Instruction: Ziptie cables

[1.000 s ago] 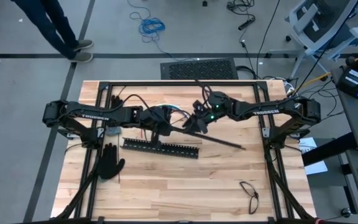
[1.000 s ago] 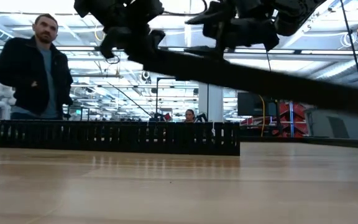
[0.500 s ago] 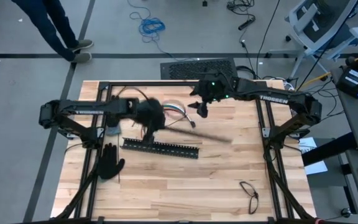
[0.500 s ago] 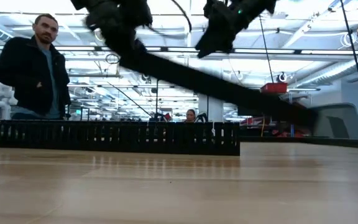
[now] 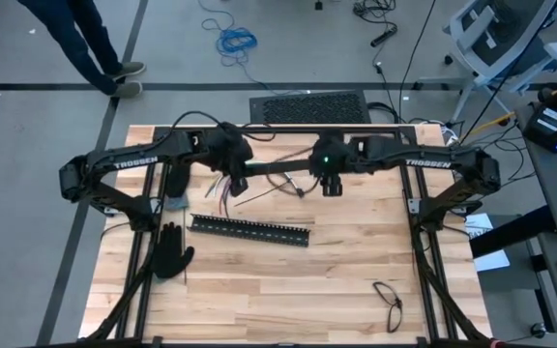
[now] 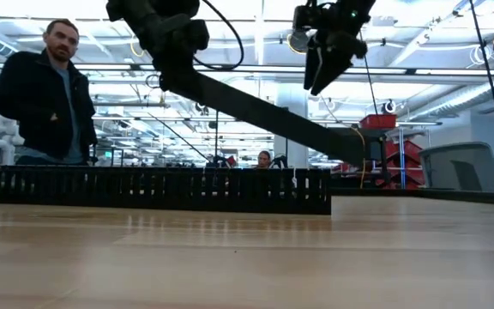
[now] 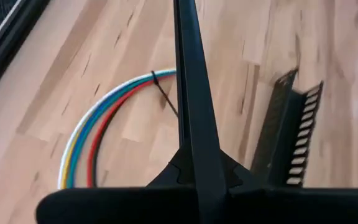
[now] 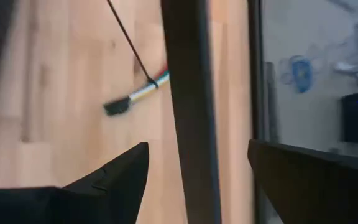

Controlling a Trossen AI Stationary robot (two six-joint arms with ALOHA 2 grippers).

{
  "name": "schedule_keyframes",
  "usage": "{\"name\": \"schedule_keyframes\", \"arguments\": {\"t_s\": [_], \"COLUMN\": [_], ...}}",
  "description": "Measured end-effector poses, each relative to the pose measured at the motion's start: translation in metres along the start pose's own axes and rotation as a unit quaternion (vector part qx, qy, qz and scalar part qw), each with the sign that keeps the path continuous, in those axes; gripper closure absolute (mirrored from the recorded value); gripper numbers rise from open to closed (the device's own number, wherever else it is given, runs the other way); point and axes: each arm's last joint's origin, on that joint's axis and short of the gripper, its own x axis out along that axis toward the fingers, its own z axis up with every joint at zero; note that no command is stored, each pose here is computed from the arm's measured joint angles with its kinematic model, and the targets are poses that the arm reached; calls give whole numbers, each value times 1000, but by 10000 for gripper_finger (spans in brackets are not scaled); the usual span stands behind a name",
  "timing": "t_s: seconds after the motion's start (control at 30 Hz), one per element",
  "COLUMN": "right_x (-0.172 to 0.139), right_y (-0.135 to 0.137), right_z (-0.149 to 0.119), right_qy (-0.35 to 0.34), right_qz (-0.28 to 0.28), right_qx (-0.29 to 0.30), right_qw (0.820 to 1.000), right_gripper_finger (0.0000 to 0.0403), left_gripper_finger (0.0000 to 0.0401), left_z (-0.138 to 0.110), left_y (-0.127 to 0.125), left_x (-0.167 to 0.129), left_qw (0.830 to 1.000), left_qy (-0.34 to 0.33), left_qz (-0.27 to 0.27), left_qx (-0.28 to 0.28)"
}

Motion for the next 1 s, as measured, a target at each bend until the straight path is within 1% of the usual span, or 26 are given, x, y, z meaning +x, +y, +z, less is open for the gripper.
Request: {"name": "schedule_keyframes", "arguments": {"t_s": [0.07,0.13,0.2,0.27,0.33,0.4,0.57,0.67,0.73,0.87,1.0], "right_x": [4,8,13,18,22,24,23,24,26,32,36], "right_y": [7,12,15,15,16,18,21,24,23,22,23], "right_z": [0,-1,-1,-2,-3,-6,-3,-3,-1,2,1], "right_qy": [9,9,3,-3,-9,-2,-15,-9,-9,-7,1], "right_qz": [-24,-42,-54,-65,-69,-67,-62,-67,-83,-110,-112], "right_qx": [-23,-27,-25,-11,18,33,73,57,51,48,46], "right_qw": [999,999,998,998,997,997,995,996,995,993,993], "right_gripper_finger": [126,119,111,105,100,96,89,85,85,85,85], "left_gripper_finger": [398,398,398,398,398,398,398,398,398,398,398], "left_z": [0,0,1,3,6,8,13,17,19,18,18], "left_y": [1,2,3,3,2,3,9,15,17,18,17], "left_x": [0,-1,-1,-2,-2,-4,-10,-12,-14,-14,-15], "left_qw": [1000,998,994,987,979,970,955,943,939,934,927], "left_qy": [-1,0,-4,-10,-15,-19,-46,-59,-65,-61,-48], "left_qz": [-4,-12,-32,-67,-95,-119,-132,-159,-170,-178,-197], "left_qx": [-30,-62,-104,-146,-182,-209,-260,-285,-294,-303,-314]}}
